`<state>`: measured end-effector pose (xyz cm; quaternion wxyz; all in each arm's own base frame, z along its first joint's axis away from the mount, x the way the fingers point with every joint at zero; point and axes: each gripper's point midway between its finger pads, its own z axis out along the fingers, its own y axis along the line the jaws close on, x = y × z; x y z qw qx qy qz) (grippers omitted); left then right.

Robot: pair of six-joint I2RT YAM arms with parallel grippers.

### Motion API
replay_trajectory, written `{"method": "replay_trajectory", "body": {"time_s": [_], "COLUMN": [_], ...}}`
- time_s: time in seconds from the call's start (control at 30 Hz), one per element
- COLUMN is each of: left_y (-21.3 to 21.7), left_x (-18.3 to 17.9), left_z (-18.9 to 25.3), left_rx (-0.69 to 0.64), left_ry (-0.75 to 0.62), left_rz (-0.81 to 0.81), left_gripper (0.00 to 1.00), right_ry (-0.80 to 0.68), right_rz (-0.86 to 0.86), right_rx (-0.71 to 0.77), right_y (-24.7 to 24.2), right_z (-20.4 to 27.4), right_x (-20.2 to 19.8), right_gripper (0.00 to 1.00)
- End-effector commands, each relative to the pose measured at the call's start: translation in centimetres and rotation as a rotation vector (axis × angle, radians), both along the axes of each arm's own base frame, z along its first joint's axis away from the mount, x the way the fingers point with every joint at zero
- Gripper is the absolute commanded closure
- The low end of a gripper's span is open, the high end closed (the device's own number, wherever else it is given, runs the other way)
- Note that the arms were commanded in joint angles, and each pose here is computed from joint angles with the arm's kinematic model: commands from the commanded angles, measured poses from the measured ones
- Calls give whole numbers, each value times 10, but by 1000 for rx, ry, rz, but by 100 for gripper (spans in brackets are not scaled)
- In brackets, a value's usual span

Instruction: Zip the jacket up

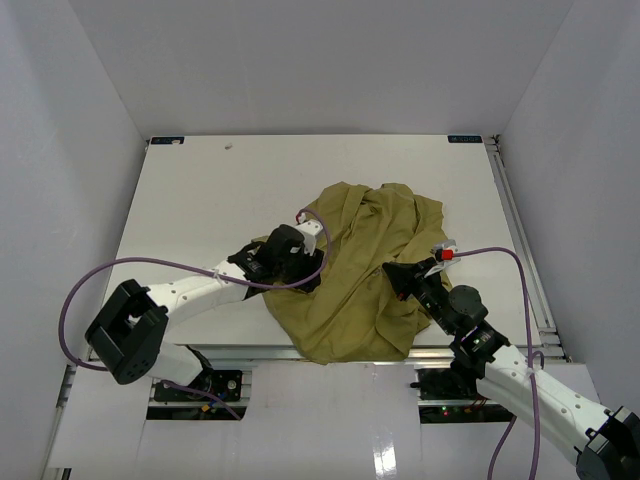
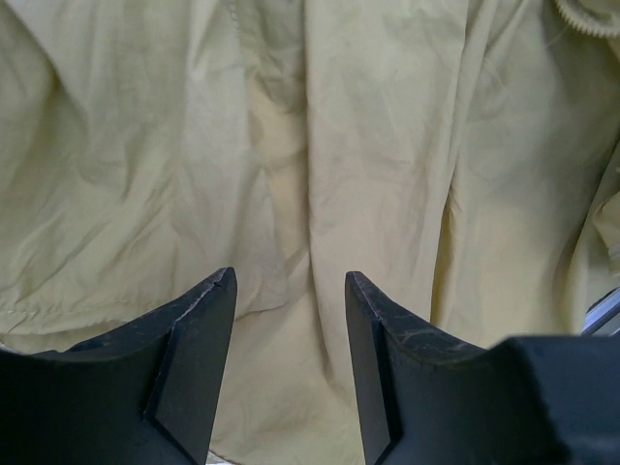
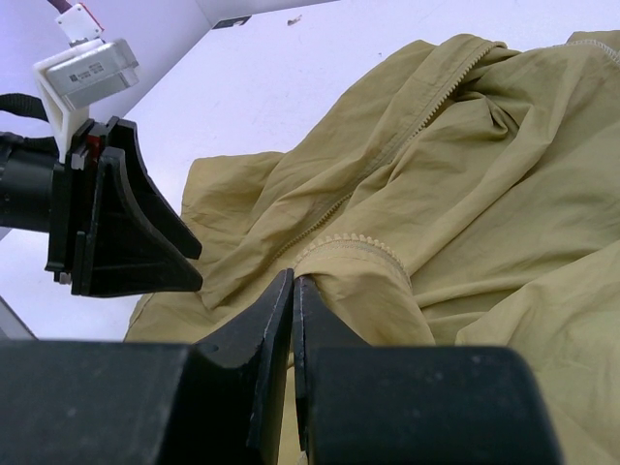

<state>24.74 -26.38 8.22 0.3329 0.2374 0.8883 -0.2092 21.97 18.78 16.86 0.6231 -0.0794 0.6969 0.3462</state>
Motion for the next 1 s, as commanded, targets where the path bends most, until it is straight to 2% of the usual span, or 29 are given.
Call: {"method": "replay_trajectory", "body": {"time_s": [0.0,0.3,0.7,0.97], "left_y": [-4,6,10,36], "left_x": [5,20,28,43], "left_z": [4,-20,-26,-20], "left_rx": [50,176,217,289], "left_ry": [-43,-30,-44,-105], "left_rz": [-22,56,90,255], "left_gripper": [42,44,43,40], "right_ry": [-33,-31,-20,-21], "right_rz": [10,10,4,1], "right_rx": [25,26,21,18], "right_y": [2,1,-1,-1], "right_z": [15,12,4,3], "right_x": [0,-1,-1,-1], "right_gripper": [92,92,92,92]}}
